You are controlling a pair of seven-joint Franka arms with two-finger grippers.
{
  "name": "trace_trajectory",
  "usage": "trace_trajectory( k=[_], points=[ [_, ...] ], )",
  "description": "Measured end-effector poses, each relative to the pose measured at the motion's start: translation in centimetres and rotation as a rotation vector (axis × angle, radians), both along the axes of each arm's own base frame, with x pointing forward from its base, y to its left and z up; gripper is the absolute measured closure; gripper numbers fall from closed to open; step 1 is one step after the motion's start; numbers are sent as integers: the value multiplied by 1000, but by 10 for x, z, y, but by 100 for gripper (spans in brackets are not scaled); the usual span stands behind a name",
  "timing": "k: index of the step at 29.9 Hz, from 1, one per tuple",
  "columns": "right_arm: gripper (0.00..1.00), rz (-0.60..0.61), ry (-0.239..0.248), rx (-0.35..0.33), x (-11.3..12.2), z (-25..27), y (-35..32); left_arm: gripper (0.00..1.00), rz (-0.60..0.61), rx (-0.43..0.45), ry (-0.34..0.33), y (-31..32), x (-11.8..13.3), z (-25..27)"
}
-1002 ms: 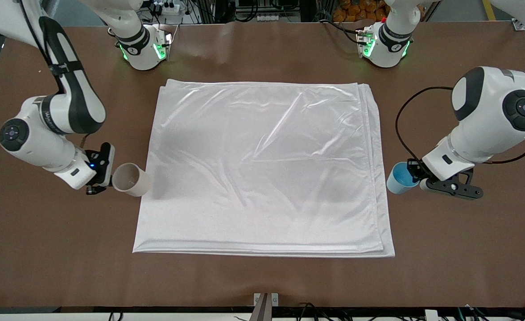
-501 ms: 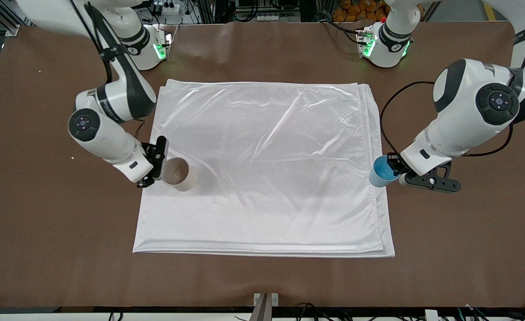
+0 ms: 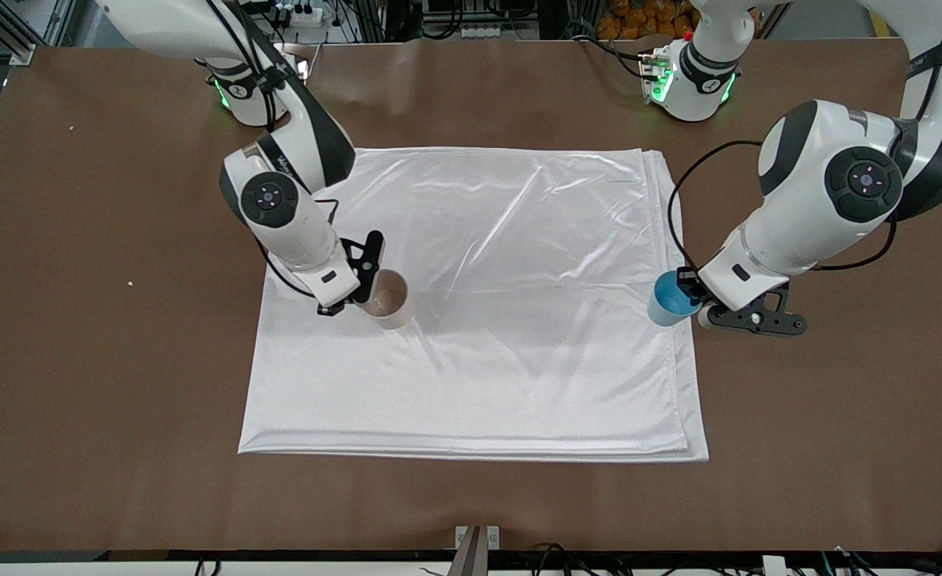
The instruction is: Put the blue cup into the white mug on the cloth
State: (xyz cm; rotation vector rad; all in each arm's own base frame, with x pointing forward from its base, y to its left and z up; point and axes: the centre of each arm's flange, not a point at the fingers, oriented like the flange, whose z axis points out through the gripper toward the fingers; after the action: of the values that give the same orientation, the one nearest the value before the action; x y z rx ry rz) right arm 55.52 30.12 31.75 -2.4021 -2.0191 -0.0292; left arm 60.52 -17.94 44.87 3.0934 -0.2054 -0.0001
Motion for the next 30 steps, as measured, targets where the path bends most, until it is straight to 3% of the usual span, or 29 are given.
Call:
trace_trajectory(
  k=[13,30],
  points=[
    [81,24,65,-14,-9,-60,41,96,45,-8,42,-30,-12,14],
    [81,29,39,-20,-24,-82,77,96,88,-1,61,-58,-24,24]
  ],
)
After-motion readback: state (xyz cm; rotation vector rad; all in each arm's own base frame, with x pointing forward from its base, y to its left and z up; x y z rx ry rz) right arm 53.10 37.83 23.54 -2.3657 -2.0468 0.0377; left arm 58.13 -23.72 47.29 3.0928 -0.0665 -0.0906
